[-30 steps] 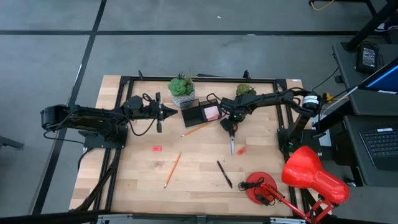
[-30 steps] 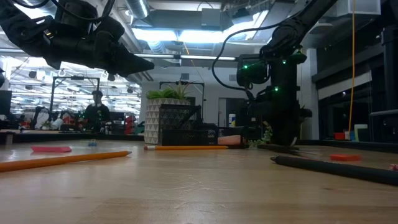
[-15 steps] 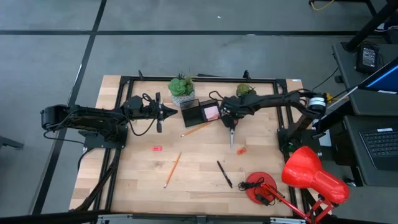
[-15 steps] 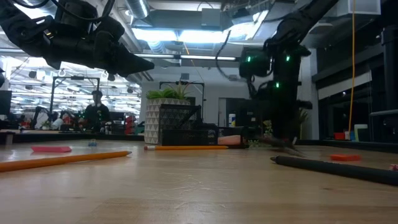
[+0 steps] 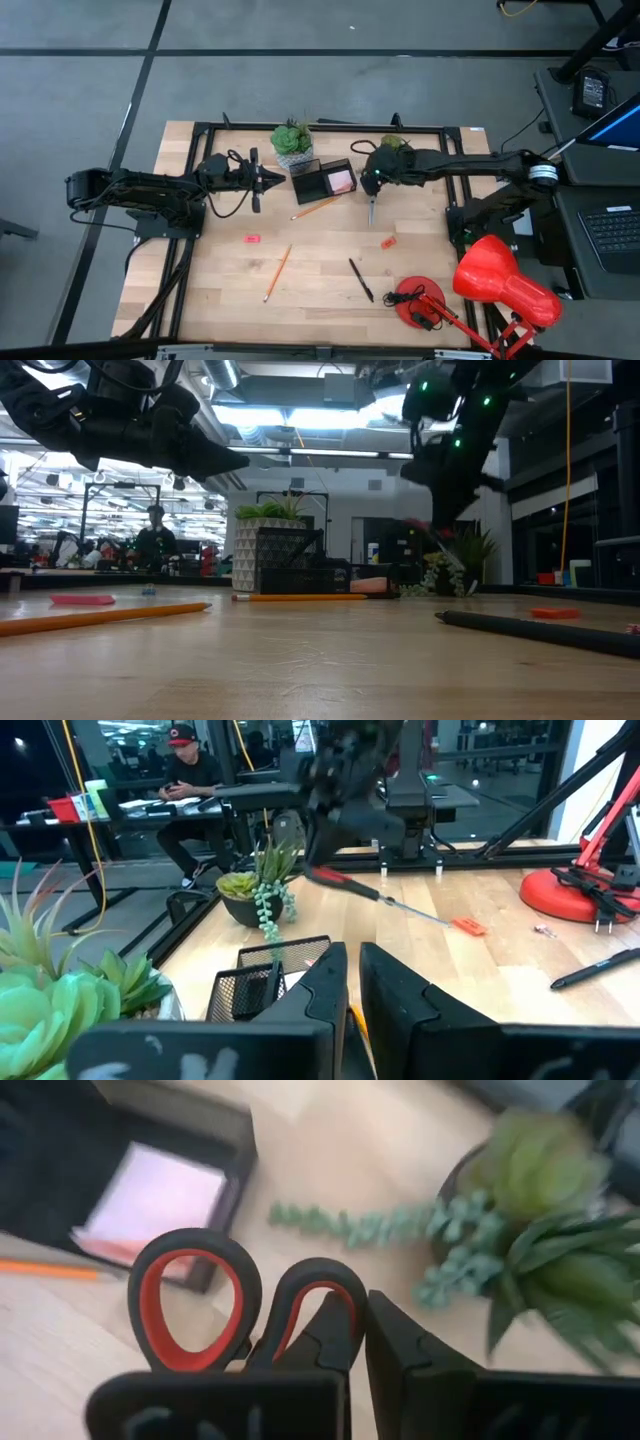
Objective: Pick and place office supplies into organizer
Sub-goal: Put the black scissors into the black desk organizer
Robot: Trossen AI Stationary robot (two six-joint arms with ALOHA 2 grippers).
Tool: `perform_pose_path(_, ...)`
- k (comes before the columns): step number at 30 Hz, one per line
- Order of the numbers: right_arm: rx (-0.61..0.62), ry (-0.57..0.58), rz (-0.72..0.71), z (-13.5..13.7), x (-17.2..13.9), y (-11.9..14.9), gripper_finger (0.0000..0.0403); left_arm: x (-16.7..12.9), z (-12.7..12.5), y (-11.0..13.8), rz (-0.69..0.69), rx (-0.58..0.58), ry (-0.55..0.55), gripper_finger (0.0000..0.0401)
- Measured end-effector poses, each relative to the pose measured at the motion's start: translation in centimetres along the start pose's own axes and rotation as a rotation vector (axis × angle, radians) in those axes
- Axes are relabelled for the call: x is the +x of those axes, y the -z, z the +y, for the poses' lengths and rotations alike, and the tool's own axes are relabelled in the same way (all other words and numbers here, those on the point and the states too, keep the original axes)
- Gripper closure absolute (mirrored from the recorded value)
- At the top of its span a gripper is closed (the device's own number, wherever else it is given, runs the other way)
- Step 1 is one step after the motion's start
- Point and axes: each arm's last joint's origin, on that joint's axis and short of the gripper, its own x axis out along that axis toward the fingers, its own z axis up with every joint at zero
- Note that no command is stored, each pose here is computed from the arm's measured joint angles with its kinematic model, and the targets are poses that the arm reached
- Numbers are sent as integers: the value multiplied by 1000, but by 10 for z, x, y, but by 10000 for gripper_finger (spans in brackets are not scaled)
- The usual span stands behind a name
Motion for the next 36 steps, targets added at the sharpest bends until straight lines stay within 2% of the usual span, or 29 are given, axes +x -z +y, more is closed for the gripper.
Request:
perform_pose_path(7, -31, -18, -205, 14, -29, 2, 392, 0, 0, -3, -34, -36, -2, 343)
perform_pose_path(21, -152, -69, -477, 45, -52, 0, 392, 2, -15, -11, -103, -110, 81, 261)
perform_pose_path(24, -167, -93, -535, 53, -59, 0, 392, 2, -19, -15, -140, -109, 93, 254)
perform_pose_path(29, -218, -156, -646, 68, -72, -1, 392, 7, -25, -27, -162, -126, 53, 250)
perform_pose_path(36, -292, -139, -774, 86, -77, -3, 392, 24, -35, -49, -133, -117, 57, 250)
